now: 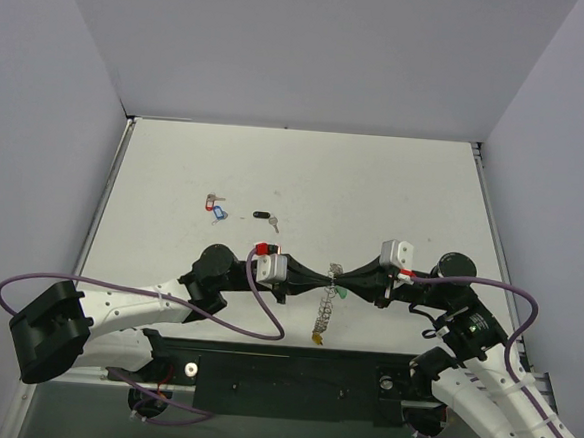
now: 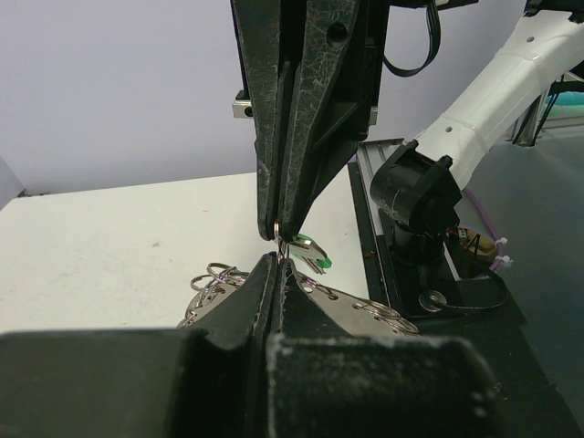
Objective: Put the keys on the keyring
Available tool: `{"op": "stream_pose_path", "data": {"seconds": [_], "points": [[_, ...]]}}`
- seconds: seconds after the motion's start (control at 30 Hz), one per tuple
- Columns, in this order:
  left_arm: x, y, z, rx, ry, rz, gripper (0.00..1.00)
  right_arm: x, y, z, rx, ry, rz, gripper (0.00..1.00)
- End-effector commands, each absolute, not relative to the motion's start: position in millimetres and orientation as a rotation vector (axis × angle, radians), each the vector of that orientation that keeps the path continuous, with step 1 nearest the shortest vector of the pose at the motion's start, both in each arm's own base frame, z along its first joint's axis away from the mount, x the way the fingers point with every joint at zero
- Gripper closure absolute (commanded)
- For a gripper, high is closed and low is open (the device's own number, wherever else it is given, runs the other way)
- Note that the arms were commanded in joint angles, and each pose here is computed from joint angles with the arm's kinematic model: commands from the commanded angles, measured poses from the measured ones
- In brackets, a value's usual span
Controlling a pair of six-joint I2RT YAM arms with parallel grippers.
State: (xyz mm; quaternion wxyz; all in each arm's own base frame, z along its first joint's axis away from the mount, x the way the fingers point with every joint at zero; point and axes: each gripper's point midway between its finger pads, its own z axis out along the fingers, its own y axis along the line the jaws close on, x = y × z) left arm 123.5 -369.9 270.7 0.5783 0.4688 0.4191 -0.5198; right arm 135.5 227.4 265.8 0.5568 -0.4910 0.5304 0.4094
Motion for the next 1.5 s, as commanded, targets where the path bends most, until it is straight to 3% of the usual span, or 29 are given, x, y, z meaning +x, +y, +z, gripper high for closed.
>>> {"op": "stream_pose_path", "data": {"seconds": [0.0,1.47], "points": [[115,-367,314,1.049,0.838,-1.239,1.0,135,229,291,-1.165,1.151,0.949,1.0],[134,-355,333,0.918,0.876,-1.278,1.0,132,216,261,-1.234,1.228,0.906,1.0]]}}
